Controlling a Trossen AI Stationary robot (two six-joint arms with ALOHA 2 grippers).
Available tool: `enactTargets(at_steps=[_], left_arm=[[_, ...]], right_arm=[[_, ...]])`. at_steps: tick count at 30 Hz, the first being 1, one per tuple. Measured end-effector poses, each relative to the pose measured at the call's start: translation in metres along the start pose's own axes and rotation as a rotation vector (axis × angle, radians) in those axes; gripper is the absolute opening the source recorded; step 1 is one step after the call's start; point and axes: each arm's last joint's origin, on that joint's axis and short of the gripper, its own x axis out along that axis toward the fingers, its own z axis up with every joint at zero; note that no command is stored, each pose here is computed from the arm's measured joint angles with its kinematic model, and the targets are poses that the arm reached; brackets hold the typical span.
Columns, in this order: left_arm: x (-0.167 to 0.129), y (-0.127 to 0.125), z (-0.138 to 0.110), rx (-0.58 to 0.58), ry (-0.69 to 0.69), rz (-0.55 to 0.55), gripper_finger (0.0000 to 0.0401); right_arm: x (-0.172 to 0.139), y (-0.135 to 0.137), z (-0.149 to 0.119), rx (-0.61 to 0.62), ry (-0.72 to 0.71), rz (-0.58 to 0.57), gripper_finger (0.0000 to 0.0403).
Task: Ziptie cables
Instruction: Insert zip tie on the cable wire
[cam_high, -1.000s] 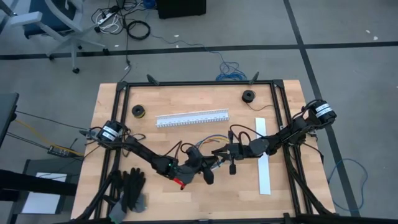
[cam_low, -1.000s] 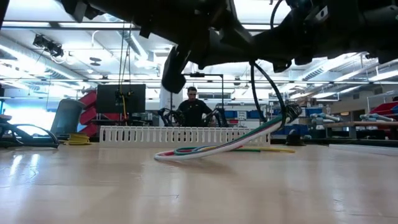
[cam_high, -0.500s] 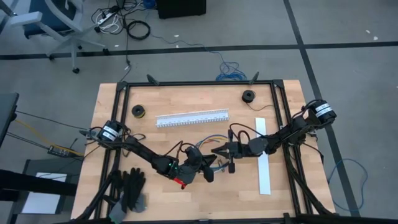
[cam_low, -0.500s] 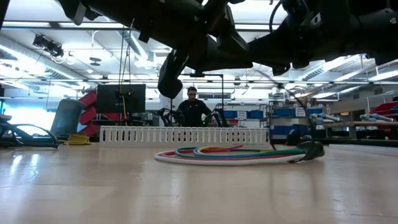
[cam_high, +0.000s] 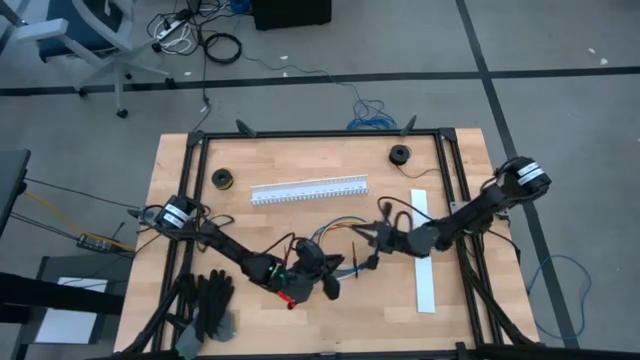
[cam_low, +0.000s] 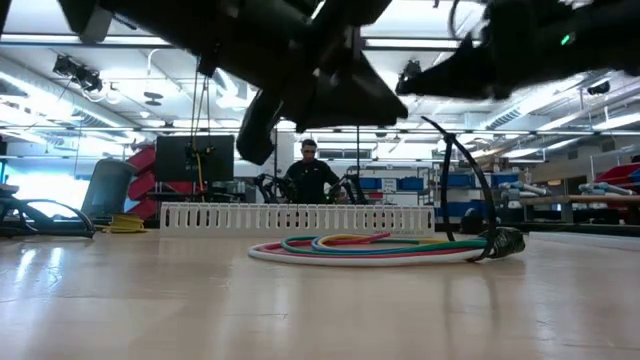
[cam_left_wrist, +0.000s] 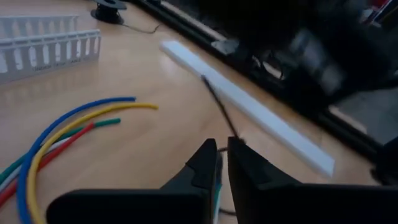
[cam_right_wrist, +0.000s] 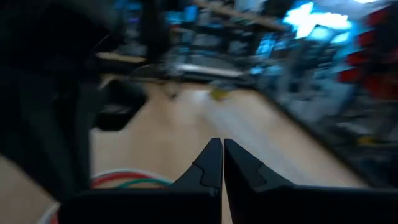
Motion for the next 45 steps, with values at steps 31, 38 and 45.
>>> enactTargets(at_steps=[31, 38, 45], left_arm=[[-0.015, 0.020, -0.037, 0.001, 0.588, -0.058, 0.0011], [-0.019, 0.028, -0.040, -0.001, 0.611, 0.057, 0.0001], [-0.005, 0.049, -0.032, 0.096, 0.516, 0.189, 0.0000]], right_arm=[[-0.001, -0.024, -0.087, 0.330, 0.454, 0.463, 0.0001], [0.008, -0.010, -0.108, 0.362, 0.472, 0.527, 0.0001], [-0.004, 0.009, -0.108, 0.372, 0.467, 0.566, 0.0000]])
